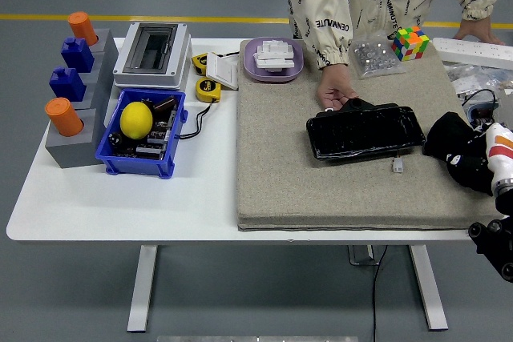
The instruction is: Pick the rag up,wipe the panel,place it on the desk
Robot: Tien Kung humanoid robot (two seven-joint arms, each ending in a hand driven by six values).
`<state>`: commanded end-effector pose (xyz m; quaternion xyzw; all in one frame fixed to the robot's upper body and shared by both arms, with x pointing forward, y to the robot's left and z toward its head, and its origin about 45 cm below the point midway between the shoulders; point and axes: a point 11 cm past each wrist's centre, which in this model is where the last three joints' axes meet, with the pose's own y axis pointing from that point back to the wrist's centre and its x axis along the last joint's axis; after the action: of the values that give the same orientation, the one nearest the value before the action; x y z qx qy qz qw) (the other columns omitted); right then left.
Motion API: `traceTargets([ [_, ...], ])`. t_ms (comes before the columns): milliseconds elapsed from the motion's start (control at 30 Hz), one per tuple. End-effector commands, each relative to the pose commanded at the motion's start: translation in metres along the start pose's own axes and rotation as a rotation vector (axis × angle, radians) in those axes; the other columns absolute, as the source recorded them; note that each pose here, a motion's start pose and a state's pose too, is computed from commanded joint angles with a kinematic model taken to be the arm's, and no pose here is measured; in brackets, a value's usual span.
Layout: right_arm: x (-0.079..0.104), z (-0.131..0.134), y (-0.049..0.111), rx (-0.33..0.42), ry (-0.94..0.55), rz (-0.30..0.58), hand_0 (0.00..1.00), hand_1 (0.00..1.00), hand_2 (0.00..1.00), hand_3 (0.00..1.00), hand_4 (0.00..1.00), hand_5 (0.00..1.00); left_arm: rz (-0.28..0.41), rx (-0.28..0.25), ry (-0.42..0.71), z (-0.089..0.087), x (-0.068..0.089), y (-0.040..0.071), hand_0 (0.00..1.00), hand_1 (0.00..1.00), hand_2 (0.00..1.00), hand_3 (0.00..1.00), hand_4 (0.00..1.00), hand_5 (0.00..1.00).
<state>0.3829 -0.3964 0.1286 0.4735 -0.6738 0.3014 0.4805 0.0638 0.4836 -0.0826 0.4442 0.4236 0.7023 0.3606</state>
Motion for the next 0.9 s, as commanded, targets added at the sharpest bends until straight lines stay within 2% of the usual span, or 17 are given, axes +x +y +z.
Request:
traceTargets([
  [567,0.023,-0.005,-0.01,-0.007,-0.006,0.062,0.281,0.389,0.421,0.439,0.998,0.108,0.003,0.001,0.006,-0.001,0.001,0.0,0.608,0.642,0.656,0.561,0.629,0.442],
  [900,0.029,-0.027,-0.016,0.008,-0.034,0.09,0.285,0.387,0.419,0.438,0.982,0.091,0.007,0.001,0.008,-0.001,0.003,0.0,0.609,0.642,0.656,0.561,0.628,0.442],
])
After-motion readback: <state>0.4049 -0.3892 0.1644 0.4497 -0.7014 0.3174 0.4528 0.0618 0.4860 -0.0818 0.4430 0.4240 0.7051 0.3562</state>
